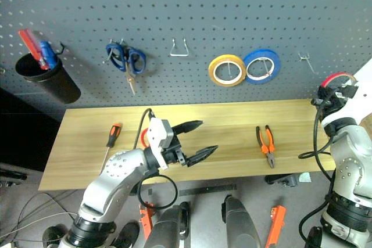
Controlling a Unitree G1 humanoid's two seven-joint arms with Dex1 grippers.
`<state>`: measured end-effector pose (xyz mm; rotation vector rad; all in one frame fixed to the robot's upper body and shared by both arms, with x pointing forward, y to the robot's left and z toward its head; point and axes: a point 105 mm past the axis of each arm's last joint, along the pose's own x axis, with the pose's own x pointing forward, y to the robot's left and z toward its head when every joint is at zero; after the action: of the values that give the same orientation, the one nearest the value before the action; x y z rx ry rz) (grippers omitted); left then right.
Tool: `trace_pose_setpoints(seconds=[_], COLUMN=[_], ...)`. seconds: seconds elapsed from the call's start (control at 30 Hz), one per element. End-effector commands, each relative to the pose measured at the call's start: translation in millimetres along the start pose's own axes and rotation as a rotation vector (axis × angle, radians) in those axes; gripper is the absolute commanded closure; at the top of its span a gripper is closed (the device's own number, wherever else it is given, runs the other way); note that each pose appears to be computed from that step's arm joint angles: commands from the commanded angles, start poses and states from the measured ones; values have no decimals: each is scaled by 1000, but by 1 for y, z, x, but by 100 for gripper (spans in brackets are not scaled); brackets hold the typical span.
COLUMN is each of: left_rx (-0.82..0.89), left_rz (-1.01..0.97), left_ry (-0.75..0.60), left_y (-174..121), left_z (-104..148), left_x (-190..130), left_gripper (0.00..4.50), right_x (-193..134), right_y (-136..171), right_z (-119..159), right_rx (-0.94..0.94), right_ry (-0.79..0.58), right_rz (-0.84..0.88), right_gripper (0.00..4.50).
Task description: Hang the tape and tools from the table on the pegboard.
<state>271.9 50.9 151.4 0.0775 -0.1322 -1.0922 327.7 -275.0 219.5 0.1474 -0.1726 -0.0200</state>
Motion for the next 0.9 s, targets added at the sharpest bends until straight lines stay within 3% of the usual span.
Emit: trace_pose_setpoints(seconds=[0.03,0.23,0.67,0.9], left_rx=[7,2,5,12], left_rz=[-26,-23,-6,9], left_ry=[-36,-37,-57,-62], left_y=[-5,-5,-4,2], left_z=[8,8,17,19], left_x=[2,2,5,8], left_gripper=[0,0,0,0], right_x=[0,16,49,70], right_y=[17,23,19,29], right_z=[14,1,1,-18], right_rx=[-17,-28,-61,-73], right_ry=[-33,28,21,77], right_rz=[93,177,223,261], right_gripper=[443,443,443,443])
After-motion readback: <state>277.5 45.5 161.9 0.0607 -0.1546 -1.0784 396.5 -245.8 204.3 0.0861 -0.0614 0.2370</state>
